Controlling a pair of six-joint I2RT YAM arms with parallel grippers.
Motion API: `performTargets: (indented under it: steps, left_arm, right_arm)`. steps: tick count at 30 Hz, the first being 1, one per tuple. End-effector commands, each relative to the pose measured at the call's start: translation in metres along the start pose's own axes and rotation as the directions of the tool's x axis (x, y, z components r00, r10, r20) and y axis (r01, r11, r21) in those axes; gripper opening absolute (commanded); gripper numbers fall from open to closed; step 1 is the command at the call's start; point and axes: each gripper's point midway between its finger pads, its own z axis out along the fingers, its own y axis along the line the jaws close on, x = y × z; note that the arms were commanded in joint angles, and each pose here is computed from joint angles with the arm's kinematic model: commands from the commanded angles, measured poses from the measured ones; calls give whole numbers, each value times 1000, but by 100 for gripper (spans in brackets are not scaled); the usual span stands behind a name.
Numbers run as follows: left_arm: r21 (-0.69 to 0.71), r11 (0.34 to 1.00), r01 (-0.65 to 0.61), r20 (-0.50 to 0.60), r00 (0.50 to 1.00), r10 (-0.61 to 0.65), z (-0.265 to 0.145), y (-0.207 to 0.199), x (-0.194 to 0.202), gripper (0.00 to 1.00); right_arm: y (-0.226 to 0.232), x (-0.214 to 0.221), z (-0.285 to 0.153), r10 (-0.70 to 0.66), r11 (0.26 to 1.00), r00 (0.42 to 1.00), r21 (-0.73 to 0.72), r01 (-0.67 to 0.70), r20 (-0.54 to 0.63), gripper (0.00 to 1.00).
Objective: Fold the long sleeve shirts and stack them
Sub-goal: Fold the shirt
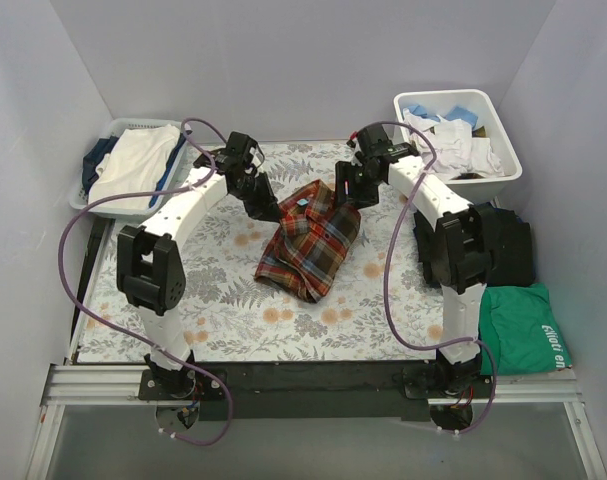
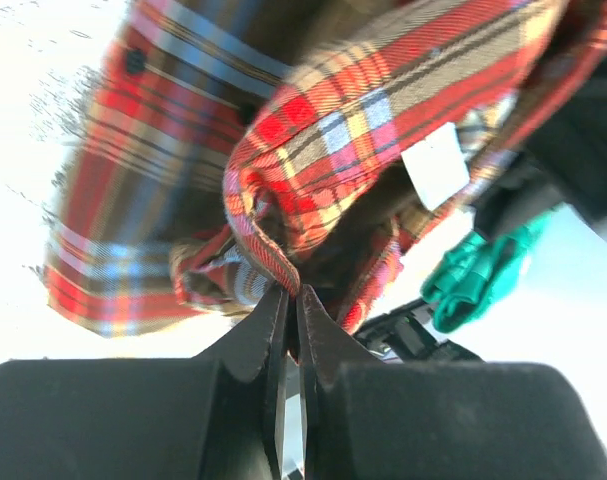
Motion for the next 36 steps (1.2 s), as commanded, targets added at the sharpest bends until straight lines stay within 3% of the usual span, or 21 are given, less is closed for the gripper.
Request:
performTargets:
  steps: [1,9,10,14,18,21,26,29,32,36]
  left_arm:
    - [43,999,-11,20,1000,10,-31,-15,10,0]
    - [-78,996,53,-68,996,-59,-14,36,50,7]
    - [-104,993,54,-56,997,-60,-15,44,52,12]
    - [-230,969,91,1,996,-93,-12,74,52,57]
    - [-217,971,102,142,987,-72,-31,61,24,70]
    - [-194,975,106,260,964,-53,-53,48,4,73]
    - [-156,984,82,337,941,-25,-74,36,-6,77]
    - [-91,996,14,263,965,10,-69,26,10,77]
    - [-91,996,18,161,987,-3,-50,40,34,77]
    - [-122,992,29,102,995,-17,-38,60,56,77]
  right_arm:
    - [8,-8,10,-18,998,1000,-61,17,-7,67]
    - [6,6,43,-42,997,996,-61,37,-81,66]
    - [5,5,46,-44,998,996,-54,39,-84,66]
    - [-5,8,58,-44,999,994,-7,43,-103,64]
    - [2,-15,36,-74,997,997,-3,74,-12,64]
    - [11,-31,19,-93,995,994,-15,94,59,64]
    - [18,-54,-7,-108,994,979,0,109,170,64]
    - [18,-58,-10,-126,992,974,5,127,189,65]
    - [13,-45,15,-117,993,985,-10,119,125,65]
    - [-1,-14,58,-82,996,997,-21,82,1,65]
